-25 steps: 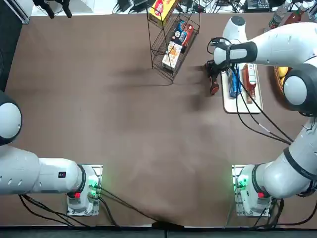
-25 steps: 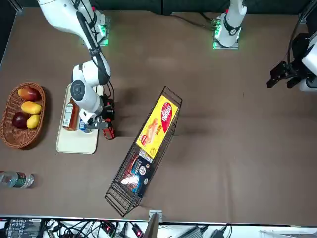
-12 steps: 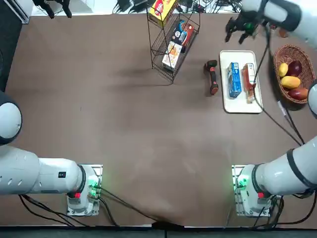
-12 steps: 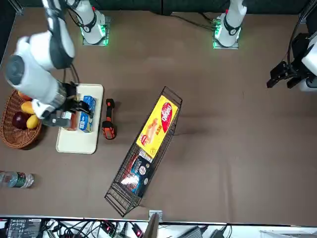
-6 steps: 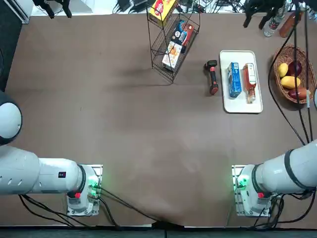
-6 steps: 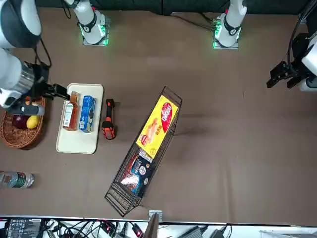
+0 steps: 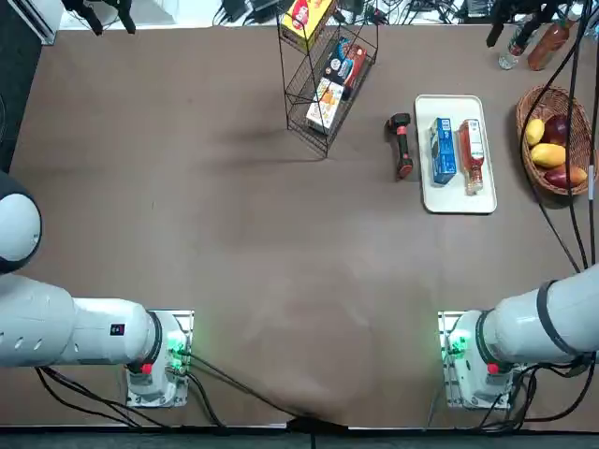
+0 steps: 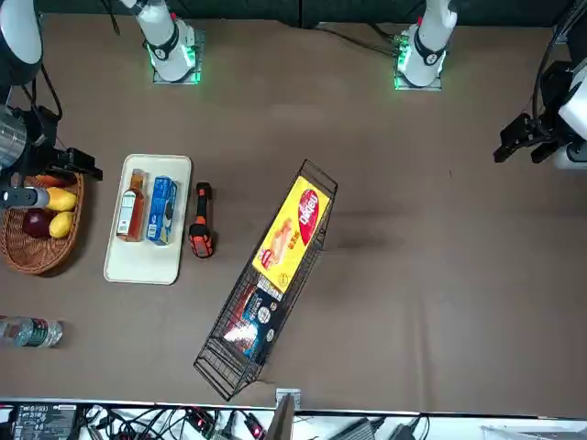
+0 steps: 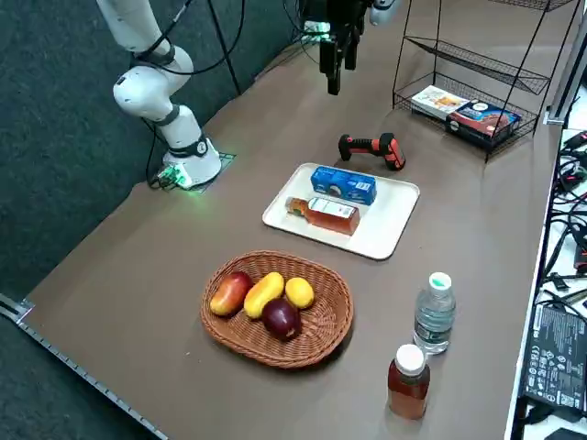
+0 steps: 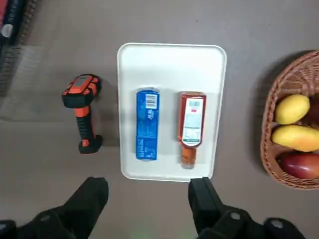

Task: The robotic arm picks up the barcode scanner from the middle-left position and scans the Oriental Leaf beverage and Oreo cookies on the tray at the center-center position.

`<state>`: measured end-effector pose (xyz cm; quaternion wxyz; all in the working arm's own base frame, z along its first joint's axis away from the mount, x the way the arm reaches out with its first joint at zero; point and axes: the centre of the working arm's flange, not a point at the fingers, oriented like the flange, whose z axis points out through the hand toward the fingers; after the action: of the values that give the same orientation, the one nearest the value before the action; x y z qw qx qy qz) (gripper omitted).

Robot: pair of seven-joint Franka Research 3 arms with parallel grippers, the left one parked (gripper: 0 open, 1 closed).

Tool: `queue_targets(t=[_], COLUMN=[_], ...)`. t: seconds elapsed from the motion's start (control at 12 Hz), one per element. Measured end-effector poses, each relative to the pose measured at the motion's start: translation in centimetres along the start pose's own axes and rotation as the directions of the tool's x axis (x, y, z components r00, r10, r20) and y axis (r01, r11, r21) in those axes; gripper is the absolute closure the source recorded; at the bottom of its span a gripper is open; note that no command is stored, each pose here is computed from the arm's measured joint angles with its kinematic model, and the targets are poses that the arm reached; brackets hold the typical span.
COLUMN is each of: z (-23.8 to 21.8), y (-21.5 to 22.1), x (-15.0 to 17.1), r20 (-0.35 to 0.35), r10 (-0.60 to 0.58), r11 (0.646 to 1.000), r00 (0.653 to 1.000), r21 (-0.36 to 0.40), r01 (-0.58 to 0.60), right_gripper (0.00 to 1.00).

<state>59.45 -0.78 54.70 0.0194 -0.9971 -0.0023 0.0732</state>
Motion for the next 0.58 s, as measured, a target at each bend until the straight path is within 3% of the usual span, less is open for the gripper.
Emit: queue_targets(t=[0.17,0.58], z=[0.2,-1.3], y=[0.0,-0.8], x=[0.0,-2.1], r20=[-0.002,-0.091], r10=[-0.004,-0.019], r11=[1.0,0.999], r00=[1.0,0.996], r21=[-0.02,-0.029], r01=[0.004,0.017], right_gripper=[0.0,0.0])
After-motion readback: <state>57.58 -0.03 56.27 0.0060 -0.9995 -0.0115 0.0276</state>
